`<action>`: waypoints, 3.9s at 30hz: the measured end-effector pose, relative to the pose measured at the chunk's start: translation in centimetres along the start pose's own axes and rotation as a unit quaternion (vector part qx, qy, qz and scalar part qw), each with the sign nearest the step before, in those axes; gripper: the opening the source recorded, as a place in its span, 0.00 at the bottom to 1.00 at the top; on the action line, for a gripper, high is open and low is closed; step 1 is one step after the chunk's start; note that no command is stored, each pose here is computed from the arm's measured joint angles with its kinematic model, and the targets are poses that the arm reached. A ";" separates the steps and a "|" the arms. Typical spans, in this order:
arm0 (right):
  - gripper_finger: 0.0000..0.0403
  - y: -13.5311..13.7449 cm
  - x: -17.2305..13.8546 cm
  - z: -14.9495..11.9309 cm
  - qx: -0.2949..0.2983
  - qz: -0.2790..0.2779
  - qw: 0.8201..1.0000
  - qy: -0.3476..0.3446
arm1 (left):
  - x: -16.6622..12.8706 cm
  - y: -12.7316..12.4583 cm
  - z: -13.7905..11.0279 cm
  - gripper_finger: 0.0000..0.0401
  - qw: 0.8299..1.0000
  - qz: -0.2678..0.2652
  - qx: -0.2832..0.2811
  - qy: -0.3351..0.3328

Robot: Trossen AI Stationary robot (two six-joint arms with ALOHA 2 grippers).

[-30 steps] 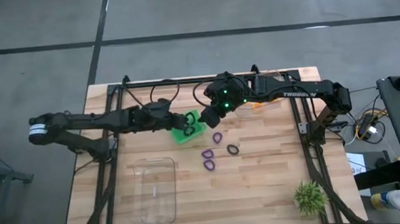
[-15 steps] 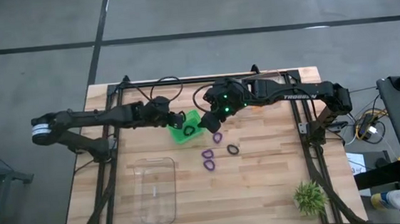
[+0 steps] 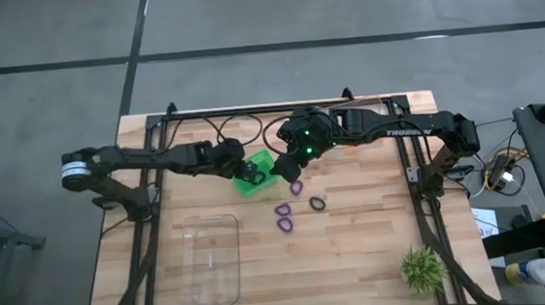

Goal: Sort spring keychains
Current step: Put the bottom black spring keychain into the green bin, then put the black spring keychain into the green bin

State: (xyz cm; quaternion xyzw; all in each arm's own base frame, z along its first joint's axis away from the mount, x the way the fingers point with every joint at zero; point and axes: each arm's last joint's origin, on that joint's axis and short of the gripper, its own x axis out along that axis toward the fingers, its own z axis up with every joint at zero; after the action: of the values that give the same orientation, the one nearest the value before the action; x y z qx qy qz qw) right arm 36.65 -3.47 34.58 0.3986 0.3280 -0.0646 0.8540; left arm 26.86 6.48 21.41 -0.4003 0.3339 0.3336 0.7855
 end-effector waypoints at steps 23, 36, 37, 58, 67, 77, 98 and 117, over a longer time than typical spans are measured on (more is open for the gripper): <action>0.41 -1.5 0.9 -3.9 0.017 -0.104 0.988 0.113 | -4.3 -2.2 2.3 0.35 0.994 -0.097 -0.007 -0.039; 0.41 -5.9 3.5 -8.4 0.074 -0.193 0.962 0.179 | -10.3 -2.8 3.7 0.35 0.977 -0.184 -0.039 -0.103; 0.41 -6.4 3.6 -8.8 0.083 -0.203 0.958 0.183 | -10.7 -2.7 3.7 0.35 0.975 -0.190 -0.042 -0.107; 0.37 -12.3 6.1 -13.8 0.143 -0.262 0.938 0.175 | -13.8 -2.5 4.1 0.35 0.956 -0.247 -0.052 -0.151; 0.36 -12.7 6.9 -13.8 0.131 -0.270 0.942 0.151 | -13.8 -2.5 4.0 0.35 0.956 -0.247 -0.057 -0.149; 0.31 -12.7 9.0 -15.2 0.112 -0.288 0.933 0.186 | -13.8 -2.5 4.0 0.35 0.956 -0.248 -0.060 -0.148; 0.03 -9.9 5.0 -13.5 0.114 -0.223 0.957 0.147 | -13.6 -2.5 4.0 0.35 0.956 -0.247 -0.061 -0.146; 0.03 -5.5 -1.8 -10.0 0.140 -0.091 0.983 -0.077 | -9.9 -6.0 4.3 0.35 0.928 -0.346 -0.104 -0.089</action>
State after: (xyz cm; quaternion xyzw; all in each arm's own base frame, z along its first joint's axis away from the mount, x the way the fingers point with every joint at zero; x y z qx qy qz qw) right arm 28.12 -0.28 27.49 0.4768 0.2842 -0.2177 0.8028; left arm 27.22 4.89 33.66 -0.5394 0.0665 0.1080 0.8325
